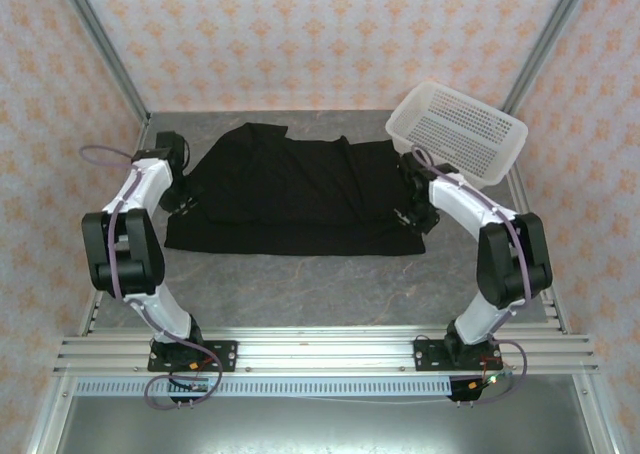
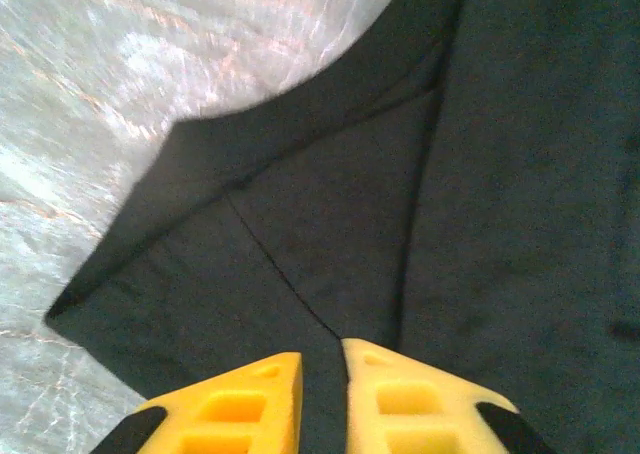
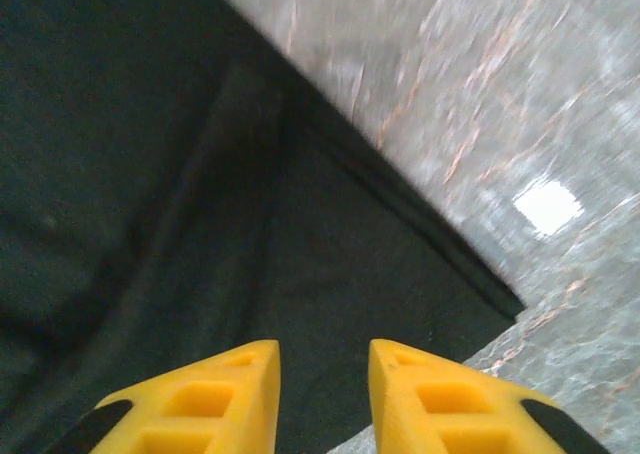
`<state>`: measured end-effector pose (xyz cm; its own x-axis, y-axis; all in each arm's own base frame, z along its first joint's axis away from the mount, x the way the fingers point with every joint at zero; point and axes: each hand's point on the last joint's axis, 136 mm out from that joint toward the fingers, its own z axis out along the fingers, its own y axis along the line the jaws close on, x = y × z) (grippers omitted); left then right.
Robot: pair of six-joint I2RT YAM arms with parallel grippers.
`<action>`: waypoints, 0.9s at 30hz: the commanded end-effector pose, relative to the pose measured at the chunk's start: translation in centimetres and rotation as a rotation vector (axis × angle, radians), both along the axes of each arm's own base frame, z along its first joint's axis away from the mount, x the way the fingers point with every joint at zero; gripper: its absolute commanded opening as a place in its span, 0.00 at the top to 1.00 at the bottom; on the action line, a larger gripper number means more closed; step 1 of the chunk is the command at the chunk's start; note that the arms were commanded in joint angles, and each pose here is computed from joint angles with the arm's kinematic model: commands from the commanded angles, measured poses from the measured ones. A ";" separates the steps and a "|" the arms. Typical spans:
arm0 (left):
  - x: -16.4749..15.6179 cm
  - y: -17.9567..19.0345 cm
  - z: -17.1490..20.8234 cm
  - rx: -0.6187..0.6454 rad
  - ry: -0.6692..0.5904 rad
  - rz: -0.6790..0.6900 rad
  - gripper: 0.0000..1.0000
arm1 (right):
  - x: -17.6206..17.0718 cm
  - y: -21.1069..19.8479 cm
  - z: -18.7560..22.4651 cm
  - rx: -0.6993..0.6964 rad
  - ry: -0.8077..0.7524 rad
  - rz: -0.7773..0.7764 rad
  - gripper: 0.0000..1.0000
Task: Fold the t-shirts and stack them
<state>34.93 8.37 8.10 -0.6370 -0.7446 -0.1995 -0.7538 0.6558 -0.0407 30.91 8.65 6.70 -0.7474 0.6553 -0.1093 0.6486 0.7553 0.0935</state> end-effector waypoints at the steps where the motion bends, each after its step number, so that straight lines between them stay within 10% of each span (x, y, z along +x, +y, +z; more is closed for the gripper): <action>1: 0.7 0.4 -3.2 -0.071 0.029 0.102 0.86 | -0.3 0.4 -1.8 0.024 0.020 0.015 0.73; 6: -0.6 1.6 -7.0 -0.040 0.154 0.214 0.90 | -0.6 1.5 -4.6 0.041 0.098 0.049 0.75; 16: -13.6 5.4 -7.1 -0.001 0.187 0.639 0.93 | -1.5 4.7 -6.2 0.017 0.171 0.149 0.73; 27: -8.1 6.4 -1.3 -0.029 0.013 0.534 0.82 | -4.0 2.7 -5.3 -0.088 0.200 0.130 0.68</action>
<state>25.55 14.93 4.52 -0.1369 -0.9804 -0.1419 -0.9901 0.1400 -0.0117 29.80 13.64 1.97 -0.8439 0.5361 -0.0195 0.5353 0.8440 0.0344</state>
